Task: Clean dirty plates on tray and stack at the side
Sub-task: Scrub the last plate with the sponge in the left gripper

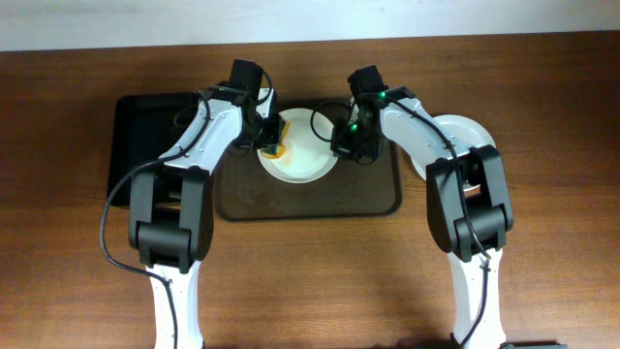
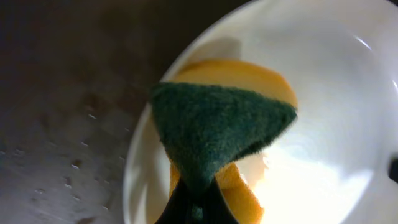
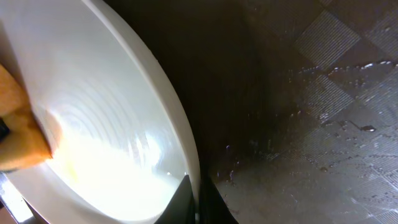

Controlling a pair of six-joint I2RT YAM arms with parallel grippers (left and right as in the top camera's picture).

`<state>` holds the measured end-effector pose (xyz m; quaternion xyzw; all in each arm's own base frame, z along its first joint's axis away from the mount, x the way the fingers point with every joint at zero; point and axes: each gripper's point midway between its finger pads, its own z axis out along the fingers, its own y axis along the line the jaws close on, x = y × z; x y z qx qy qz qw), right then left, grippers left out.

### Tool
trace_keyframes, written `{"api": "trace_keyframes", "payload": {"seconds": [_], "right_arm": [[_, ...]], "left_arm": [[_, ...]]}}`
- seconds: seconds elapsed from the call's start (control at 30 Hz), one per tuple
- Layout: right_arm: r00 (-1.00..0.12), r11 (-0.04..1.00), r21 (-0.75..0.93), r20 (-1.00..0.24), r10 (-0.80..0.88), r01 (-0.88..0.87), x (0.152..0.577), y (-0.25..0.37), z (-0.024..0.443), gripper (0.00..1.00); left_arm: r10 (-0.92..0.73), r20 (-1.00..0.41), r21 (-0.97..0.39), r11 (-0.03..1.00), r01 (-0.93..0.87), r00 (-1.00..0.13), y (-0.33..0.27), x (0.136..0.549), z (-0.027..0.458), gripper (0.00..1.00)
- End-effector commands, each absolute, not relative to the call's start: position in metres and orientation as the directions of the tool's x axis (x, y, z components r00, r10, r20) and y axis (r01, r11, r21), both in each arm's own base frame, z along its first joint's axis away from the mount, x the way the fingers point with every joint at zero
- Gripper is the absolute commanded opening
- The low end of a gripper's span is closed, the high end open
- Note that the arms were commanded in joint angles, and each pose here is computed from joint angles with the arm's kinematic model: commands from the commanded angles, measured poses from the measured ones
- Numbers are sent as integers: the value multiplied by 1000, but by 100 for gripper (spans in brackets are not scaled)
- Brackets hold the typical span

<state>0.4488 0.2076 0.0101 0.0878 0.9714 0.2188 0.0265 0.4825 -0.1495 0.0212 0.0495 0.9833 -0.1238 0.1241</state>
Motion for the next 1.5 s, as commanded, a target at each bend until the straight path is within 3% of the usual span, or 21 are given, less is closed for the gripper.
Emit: {"api": "trace_keyframes", "payload": {"seconds": [0.0, 0.1, 0.8, 1.0, 1.1, 1.2, 1.33, 1.47], "right_arm": [[-984, 893, 418, 7, 178, 165, 444, 209, 1, 4], [-984, 893, 418, 7, 178, 164, 444, 209, 1, 4], [-984, 889, 428, 4, 176, 161, 445, 210, 2, 4], [-985, 885, 439, 4, 175, 159, 446, 212, 2, 4], [-985, 884, 440, 2, 175, 158, 446, 212, 3, 4], [-985, 884, 440, 3, 175, 158, 446, 212, 3, 4], [-985, 884, 439, 3, 175, 158, 446, 212, 3, 4], [-985, 885, 438, 5, 174, 159, 445, 212, 2, 4]], "left_arm": [[45, -262, -197, 975, 99, -964, -138, 490, 21, 1], [47, -199, -251, 963, 97, -979, -144, 475, 19, 1], [35, -207, -250, 964, 87, -978, -139, 482, 37, 1], [34, -211, -222, 972, 81, -977, -134, 483, 36, 1], [33, -230, -137, 988, 65, -973, -121, 488, 31, 1], [78, -135, -315, 942, 118, -988, -166, 460, 32, 1], [143, -131, -328, 928, 179, -981, -200, 451, 18, 1], [75, -96, -313, 944, 102, -993, -187, 457, -3, 1]]}}
